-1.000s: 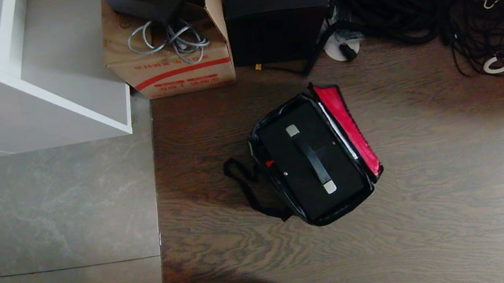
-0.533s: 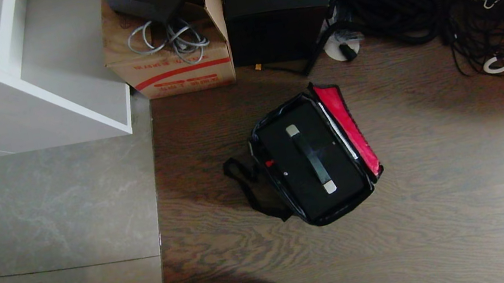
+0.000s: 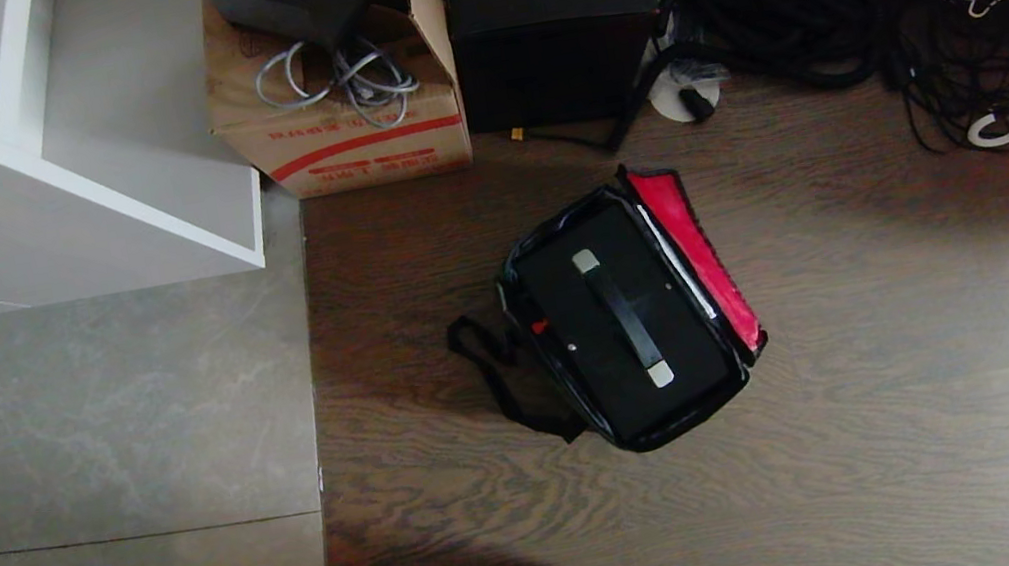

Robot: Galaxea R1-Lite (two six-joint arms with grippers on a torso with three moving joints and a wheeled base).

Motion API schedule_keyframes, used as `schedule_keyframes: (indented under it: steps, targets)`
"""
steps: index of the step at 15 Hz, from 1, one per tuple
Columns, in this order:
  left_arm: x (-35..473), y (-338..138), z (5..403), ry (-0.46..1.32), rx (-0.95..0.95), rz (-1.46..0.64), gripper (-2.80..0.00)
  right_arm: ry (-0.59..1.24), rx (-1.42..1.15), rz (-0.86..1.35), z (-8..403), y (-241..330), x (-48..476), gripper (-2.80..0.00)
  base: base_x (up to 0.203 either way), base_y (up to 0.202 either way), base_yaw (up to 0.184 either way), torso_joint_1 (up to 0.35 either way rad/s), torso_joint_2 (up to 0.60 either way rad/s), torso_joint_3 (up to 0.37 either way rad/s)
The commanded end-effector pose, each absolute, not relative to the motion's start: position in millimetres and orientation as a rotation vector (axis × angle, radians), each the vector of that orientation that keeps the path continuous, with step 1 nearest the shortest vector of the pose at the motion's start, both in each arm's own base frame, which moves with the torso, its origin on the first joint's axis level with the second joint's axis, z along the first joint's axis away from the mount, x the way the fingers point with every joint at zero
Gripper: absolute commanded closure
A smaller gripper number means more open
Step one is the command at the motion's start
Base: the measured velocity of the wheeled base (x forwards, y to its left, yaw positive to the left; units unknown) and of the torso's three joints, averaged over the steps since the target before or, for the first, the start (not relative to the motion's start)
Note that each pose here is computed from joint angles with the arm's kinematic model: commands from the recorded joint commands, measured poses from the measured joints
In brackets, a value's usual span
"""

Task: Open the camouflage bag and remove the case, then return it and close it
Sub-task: Close the top of the storage box

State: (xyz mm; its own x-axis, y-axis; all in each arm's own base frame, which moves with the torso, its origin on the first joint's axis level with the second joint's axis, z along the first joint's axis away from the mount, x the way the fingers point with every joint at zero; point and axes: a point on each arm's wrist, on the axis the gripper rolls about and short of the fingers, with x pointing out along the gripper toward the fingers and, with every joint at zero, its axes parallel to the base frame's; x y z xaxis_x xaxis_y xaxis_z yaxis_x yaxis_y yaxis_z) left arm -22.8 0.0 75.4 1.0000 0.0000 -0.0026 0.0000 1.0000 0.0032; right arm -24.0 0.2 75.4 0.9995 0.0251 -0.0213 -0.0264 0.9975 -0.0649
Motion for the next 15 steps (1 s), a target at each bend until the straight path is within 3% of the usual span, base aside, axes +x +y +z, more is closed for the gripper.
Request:
schedule_keyframes:
  steps: [1,15]
  targets:
    - [-22.7,0.0,75.2,0.005,0.003,0.000,0.00,0.022,-0.066,0.027,75.5,0.2,-23.9,0.00,0.000,0.000,0.000,0.000,0.00,0.000]
    - [-22.8,0.0,75.2,0.008,0.008,-0.002,0.00,0.024,-0.058,0.025,75.2,0.2,-23.8,0.00,0.000,0.000,0.000,0.000,0.00,0.000]
